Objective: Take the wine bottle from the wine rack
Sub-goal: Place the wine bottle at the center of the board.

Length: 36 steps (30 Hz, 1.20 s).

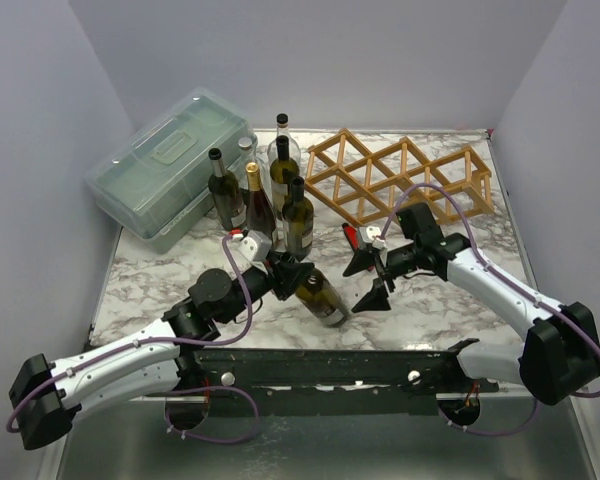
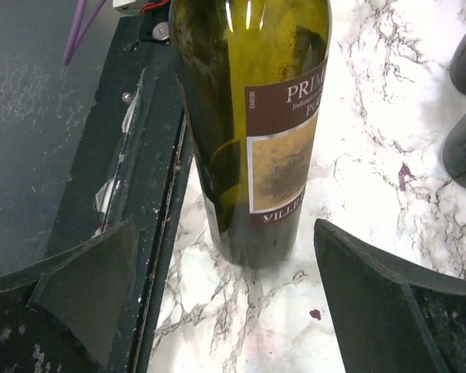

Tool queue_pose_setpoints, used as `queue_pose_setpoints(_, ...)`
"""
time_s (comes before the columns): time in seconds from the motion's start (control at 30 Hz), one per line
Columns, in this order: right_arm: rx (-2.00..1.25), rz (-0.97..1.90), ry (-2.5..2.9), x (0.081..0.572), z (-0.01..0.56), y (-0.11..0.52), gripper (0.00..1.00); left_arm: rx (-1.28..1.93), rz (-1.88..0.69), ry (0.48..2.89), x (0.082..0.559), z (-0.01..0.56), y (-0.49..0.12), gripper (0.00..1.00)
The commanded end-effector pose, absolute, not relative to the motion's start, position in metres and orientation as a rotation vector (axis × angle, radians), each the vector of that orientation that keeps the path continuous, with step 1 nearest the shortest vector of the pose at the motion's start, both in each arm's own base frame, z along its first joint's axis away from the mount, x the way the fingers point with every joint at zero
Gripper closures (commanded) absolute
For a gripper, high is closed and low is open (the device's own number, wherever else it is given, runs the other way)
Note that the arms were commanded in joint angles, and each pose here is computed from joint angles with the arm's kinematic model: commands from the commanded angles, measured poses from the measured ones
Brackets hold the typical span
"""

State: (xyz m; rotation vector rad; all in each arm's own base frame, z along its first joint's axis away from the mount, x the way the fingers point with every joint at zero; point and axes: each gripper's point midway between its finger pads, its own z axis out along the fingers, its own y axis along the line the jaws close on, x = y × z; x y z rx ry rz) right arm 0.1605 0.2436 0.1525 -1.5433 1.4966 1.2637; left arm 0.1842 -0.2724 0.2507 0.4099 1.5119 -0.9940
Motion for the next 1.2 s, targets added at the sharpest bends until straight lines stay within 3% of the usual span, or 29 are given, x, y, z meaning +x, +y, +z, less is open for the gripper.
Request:
queue_pose_setpoints(0.0,-1.569,1.220,1.457,0.163,0.164,0.241,0.01,0.404,-0.954,1.406,0.186,0.302,-0.260,1.00)
queue_pose_setpoints(0.67,-1.566,1.115,1.507,0.176,0.162,0.235,0.01,0.382,-0.487,1.510,0.222,0.308,-0.198,1.00)
queue_pose_setpoints(1.17,-1.568,1.092,1.517,0.179,0.160,0.233,0.01,0.257,-0.295,1.543,0.250,0.303,-0.154,1.00)
